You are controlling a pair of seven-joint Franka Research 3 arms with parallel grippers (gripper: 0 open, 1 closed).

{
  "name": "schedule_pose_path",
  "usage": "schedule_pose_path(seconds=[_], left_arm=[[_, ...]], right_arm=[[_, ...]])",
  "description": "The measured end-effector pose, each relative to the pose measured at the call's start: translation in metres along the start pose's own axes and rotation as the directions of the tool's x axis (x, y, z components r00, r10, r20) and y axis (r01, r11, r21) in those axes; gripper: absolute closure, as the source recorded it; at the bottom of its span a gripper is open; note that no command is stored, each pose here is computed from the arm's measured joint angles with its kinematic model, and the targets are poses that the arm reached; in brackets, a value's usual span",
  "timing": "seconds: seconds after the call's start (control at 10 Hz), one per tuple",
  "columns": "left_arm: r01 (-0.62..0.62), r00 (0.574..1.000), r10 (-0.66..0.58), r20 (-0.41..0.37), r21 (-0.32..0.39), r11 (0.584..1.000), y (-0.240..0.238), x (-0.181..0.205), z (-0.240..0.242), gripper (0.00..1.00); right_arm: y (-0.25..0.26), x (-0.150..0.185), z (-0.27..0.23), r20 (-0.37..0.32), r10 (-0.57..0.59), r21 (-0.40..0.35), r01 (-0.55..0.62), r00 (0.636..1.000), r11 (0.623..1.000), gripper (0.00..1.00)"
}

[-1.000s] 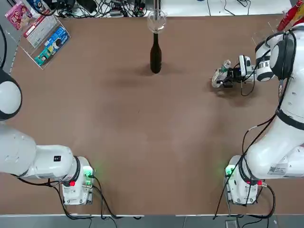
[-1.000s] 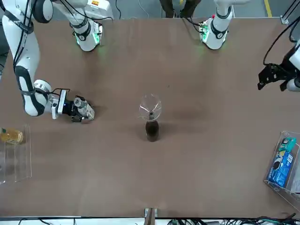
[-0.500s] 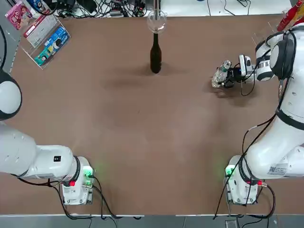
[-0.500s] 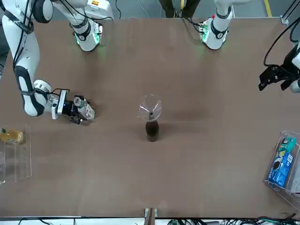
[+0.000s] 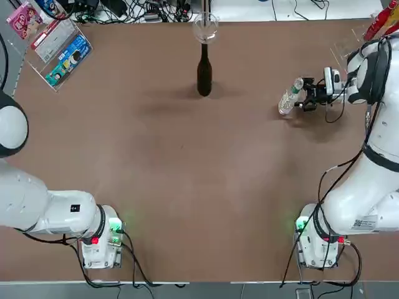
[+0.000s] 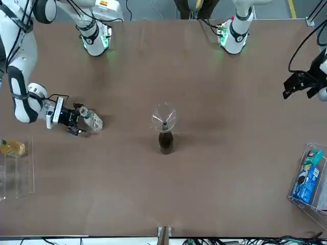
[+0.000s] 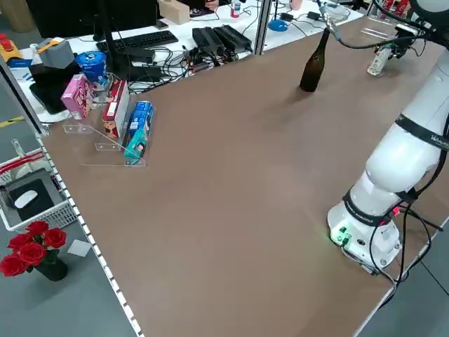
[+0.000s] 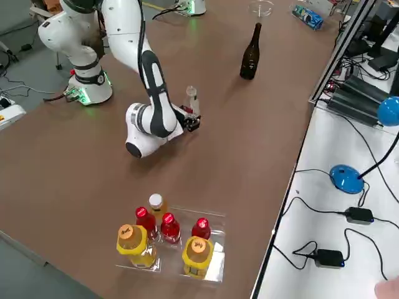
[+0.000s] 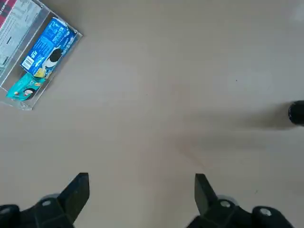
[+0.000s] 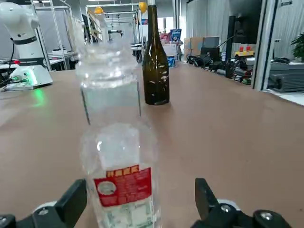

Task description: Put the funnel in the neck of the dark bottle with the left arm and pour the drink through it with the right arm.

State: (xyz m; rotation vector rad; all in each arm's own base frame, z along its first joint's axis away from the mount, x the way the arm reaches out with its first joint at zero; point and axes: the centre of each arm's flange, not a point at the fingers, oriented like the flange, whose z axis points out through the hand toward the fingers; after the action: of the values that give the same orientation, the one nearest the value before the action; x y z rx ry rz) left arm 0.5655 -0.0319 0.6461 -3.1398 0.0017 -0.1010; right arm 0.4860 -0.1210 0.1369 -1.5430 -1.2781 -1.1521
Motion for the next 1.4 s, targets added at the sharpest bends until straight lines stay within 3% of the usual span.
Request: schedule_pose_path(seconds=[0.4, 0.8, 1.0, 1.4], left_arm=[[0.001, 1.000, -0.001, 0.000, 0.000, 1.000, 0.000, 0.000, 0.000, 0.02], [0.002, 1.000, -0.002, 0.000, 0.000, 1.000, -0.001, 0.000, 0.000, 0.02], [0.001, 1.000, -0.001, -0.001, 0.000, 1.000, -0.001, 0.000, 0.000, 0.02], [0.001, 1.000, -0.001, -0.002, 0.000, 1.000, -0.001, 0.000, -0.001, 0.02]], right_arm=[[0.005, 0.032, -0.039, 0.041, 0.009, -0.026, -0.008, 0.999, 1.000, 0.00], [0.004, 0.103, -0.095, 0.133, 0.204, -0.033, -0.202, 0.970, 0.979, 0.00], [0.012, 0.162, -0.125, 0.243, 0.329, -0.086, -0.318, 0.912, 0.944, 0.00], [0.018, 0.293, -0.165, 0.398, 0.587, -0.293, -0.509, 0.705, 0.810, 0.00]])
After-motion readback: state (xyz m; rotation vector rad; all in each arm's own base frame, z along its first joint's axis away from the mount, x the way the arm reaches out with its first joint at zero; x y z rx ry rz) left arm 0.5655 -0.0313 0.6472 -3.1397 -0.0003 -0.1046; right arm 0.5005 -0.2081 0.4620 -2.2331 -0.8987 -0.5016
